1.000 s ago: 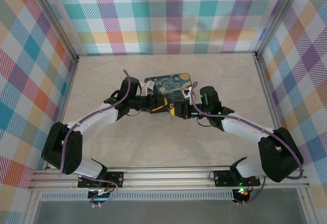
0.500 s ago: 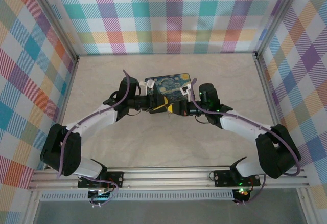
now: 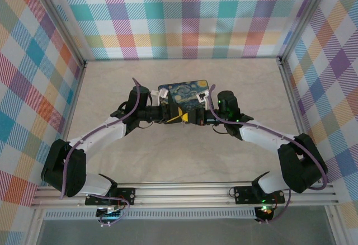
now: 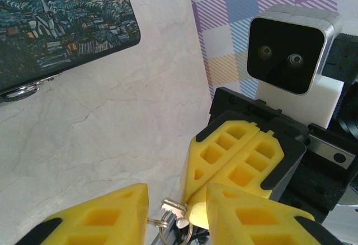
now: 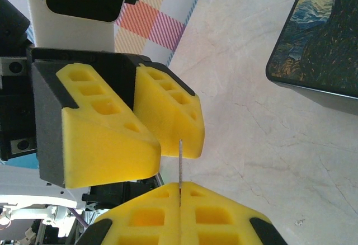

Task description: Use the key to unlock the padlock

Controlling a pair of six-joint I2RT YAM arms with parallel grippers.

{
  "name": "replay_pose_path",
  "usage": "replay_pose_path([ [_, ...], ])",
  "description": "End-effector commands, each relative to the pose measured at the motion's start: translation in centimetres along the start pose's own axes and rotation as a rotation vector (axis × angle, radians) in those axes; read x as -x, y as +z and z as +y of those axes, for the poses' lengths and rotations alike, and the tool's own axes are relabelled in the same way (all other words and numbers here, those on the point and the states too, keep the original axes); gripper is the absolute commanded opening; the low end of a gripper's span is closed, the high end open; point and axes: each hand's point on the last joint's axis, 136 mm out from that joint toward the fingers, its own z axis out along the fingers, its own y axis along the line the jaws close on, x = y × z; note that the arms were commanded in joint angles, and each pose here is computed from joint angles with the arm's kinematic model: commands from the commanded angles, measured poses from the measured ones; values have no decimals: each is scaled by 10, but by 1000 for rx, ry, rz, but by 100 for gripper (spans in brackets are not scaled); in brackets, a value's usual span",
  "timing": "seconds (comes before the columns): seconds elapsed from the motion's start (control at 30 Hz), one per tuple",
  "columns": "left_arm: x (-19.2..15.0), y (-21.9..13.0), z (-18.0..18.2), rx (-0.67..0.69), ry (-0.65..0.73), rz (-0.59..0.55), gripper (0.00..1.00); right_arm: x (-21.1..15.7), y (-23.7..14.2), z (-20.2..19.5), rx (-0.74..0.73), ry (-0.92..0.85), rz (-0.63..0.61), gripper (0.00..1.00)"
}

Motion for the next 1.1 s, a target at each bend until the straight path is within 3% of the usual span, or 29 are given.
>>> replay_pose_path([
  [0.0, 7, -2, -14, -48, 30, -14, 31, 13, -3, 18, 53, -42, -19, 4],
  [0.4, 11, 2, -13, -50, 21, -7, 22, 12, 2, 14, 71, -32, -13, 4],
  [0.63, 10, 1, -13, -49, 19, -7, 12, 12, 2, 12, 69, -26, -21, 5],
  [0.77, 9, 1, -13, -50, 20, -8, 0, 12, 4, 9, 68, -16, -8, 5],
  [0.9, 9, 2, -8, -38, 5, -12, 0, 12, 6, 7, 71, -2, -13, 6],
  [1.07, 10, 2, 9, 17, -39, -51, 0, 13, 7, 7, 88, 7, -25, 23],
])
